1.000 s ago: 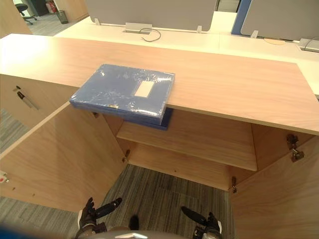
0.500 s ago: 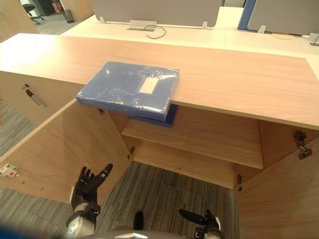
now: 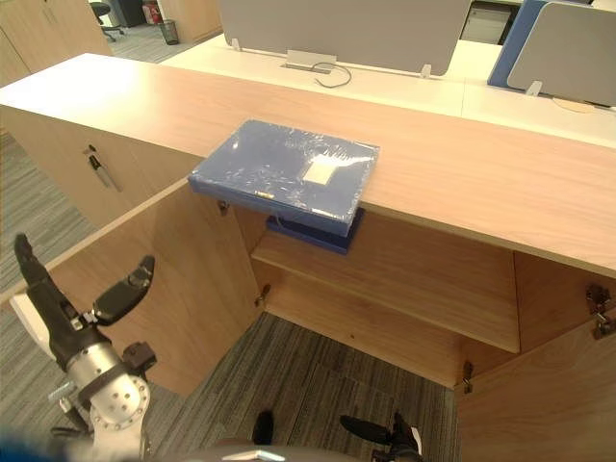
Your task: Walk over to the cabinet, pick up the folder, carry it to the office cabinet, place the folder inside the office cabinet, then close the office cabinet door
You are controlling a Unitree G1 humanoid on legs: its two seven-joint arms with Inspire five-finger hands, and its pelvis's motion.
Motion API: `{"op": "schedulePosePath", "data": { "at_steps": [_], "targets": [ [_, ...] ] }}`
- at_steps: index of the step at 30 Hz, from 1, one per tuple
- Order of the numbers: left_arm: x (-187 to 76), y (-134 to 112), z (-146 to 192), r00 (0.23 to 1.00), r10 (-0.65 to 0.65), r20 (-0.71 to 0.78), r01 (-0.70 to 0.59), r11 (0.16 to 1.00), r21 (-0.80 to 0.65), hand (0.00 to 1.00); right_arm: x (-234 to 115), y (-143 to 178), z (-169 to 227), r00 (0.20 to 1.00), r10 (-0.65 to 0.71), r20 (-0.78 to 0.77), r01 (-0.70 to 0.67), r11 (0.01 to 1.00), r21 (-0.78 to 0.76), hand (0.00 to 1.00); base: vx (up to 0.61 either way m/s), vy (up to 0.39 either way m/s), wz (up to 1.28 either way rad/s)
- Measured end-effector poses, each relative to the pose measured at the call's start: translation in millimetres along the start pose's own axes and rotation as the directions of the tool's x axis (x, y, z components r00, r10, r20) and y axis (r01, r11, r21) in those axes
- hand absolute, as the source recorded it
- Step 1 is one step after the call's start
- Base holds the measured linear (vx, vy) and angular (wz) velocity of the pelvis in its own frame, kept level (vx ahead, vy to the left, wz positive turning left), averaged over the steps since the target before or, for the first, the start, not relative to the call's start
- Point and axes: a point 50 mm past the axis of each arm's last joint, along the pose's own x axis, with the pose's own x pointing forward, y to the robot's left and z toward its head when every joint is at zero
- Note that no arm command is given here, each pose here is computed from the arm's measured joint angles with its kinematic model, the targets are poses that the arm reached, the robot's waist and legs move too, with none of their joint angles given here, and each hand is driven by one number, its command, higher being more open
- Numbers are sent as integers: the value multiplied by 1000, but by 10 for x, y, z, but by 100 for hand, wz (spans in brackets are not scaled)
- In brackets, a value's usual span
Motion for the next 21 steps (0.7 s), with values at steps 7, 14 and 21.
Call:
{"op": "schedulePosePath", "data": {
  "at_steps": [7, 14, 21],
  "targets": [
    [169, -374, 503, 878, -196, 437, 138, 977, 162, 100, 39, -73, 45, 1000, -14, -5, 14, 998, -61, 100, -48, 12, -15],
    [423, -523, 232, 792, -423, 440, 202, 862, 465, 100, 53, -46, 124, 999, 21, 24, -17, 989, -143, 100, -26, -33, -10],
    [567, -460, 60, 746, -561, 360, 256, 740, 622, 100, 55, -14, 152, 998, 54, 33, -47, 981, -191, 100, 22, -25, -4]
  ]
}}
